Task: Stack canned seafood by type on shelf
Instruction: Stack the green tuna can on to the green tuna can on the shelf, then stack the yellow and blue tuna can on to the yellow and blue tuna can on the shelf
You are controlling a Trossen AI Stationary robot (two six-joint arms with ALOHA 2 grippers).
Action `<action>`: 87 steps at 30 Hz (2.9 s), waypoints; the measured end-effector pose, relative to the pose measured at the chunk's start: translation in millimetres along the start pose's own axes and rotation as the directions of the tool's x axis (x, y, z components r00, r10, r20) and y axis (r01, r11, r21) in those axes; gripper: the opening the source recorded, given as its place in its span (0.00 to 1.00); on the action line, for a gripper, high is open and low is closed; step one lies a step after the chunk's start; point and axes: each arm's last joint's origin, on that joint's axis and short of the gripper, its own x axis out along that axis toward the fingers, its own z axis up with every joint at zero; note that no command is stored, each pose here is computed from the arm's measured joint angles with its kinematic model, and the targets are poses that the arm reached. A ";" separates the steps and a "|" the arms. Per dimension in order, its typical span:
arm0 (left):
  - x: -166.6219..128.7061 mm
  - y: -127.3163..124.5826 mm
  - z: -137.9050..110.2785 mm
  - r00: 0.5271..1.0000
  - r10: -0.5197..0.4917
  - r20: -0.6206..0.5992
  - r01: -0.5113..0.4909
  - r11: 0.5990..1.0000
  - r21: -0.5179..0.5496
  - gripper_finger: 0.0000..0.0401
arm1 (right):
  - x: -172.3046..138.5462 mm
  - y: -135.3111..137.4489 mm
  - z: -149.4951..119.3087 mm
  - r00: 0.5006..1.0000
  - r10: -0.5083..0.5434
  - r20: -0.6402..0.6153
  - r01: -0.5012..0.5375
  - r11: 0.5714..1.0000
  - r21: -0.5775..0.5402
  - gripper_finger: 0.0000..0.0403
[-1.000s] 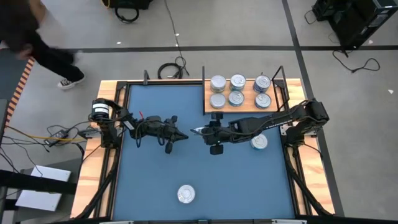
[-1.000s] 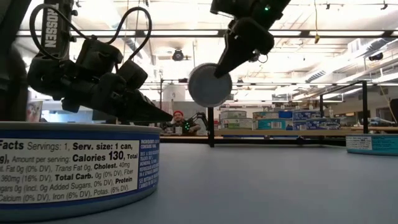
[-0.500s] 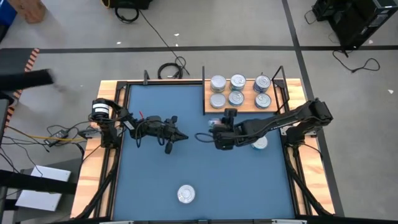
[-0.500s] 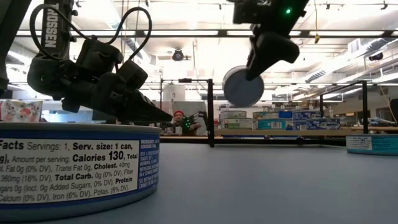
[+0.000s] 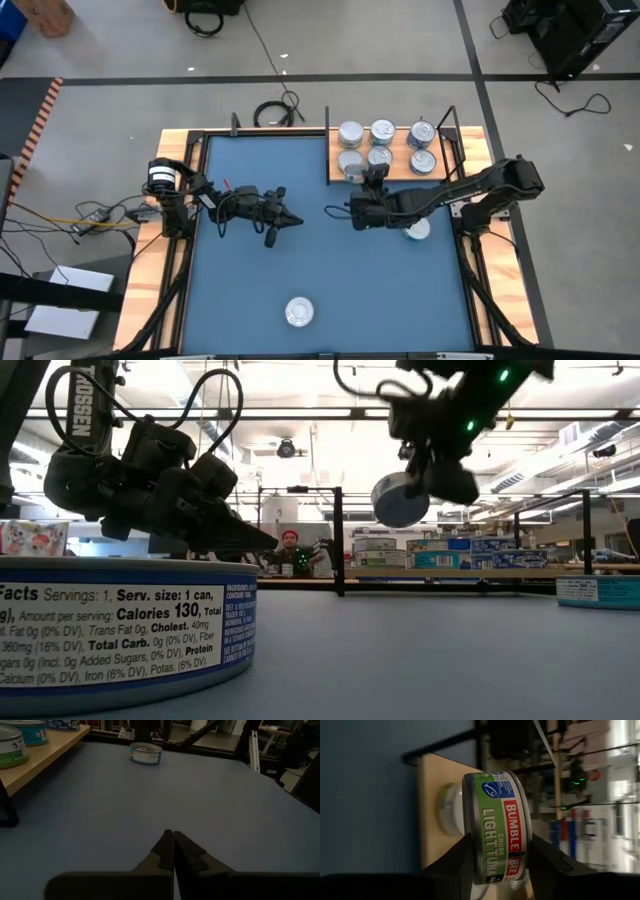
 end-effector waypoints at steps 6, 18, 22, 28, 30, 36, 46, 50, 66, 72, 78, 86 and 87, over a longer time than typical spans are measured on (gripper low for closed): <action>0.0 0.2 -0.5 1.000 0.002 -0.005 -0.002 1.000 -0.002 0.01 | 37.1 4.5 -12.2 0.997 -0.075 0.000 0.075 0.997 -0.022 0.36; -0.1 0.4 -0.7 1.000 0.005 -0.006 -0.005 1.000 0.000 0.01 | 75.3 -4.6 -29.7 0.999 -0.047 0.016 0.047 0.998 -0.031 0.36; -0.1 0.6 -0.6 1.000 0.008 -0.006 -0.008 1.000 0.000 0.01 | 81.4 -8.4 -31.8 0.999 -0.028 0.025 0.029 0.999 -0.017 0.36; -0.1 0.7 -0.7 1.000 0.009 -0.006 -0.009 1.000 0.000 0.01 | 84.7 -10.6 -32.5 0.999 -0.005 0.043 0.005 1.000 -0.004 0.39; -0.1 0.7 -0.7 1.000 0.009 -0.006 -0.009 1.000 0.000 0.01 | 84.8 -10.2 -32.5 0.999 0.006 0.050 -0.006 1.000 -0.005 0.47; -0.5 2.0 -0.5 1.000 0.013 -0.006 -0.013 1.000 0.001 0.01 | 84.8 -9.5 -30.9 0.996 0.035 0.085 -0.037 0.999 0.015 0.72; -1.1 3.9 -1.3 1.000 0.021 -0.013 -0.021 1.000 -0.005 0.01 | 86.1 -22.5 -22.6 0.992 0.041 0.117 -0.061 0.984 0.169 0.79; -1.1 3.8 -1.3 1.000 0.018 -0.014 -0.018 1.000 -0.005 0.01 | 86.3 -21.5 -23.9 0.991 0.075 0.108 -0.095 0.976 0.194 0.77; -1.1 3.7 -1.2 1.000 0.016 -0.013 -0.016 1.000 -0.006 0.01 | 91.4 -20.1 -29.2 0.973 0.189 0.130 -0.225 0.898 0.378 0.77; -1.1 3.7 -1.3 1.000 0.016 -0.013 -0.016 1.000 -0.006 0.01 | 91.4 -20.9 -28.1 0.974 0.181 0.140 -0.222 0.894 0.388 0.77; -1.1 3.7 -1.2 1.000 0.016 -0.013 -0.016 1.000 -0.006 0.01 | 83.8 -23.2 -19.0 0.974 0.155 0.165 -0.209 0.896 0.392 0.77; -1.1 3.7 -0.8 1.000 0.016 -0.009 -0.016 1.000 -0.002 0.01 | 59.8 -15.9 -5.8 0.972 0.174 0.157 -0.223 0.890 0.398 0.73; -1.0 3.7 -0.8 1.000 0.016 -0.009 -0.016 1.000 -0.002 0.01 | 56.3 -13.4 -5.7 0.967 0.206 0.149 -0.249 0.881 0.402 0.72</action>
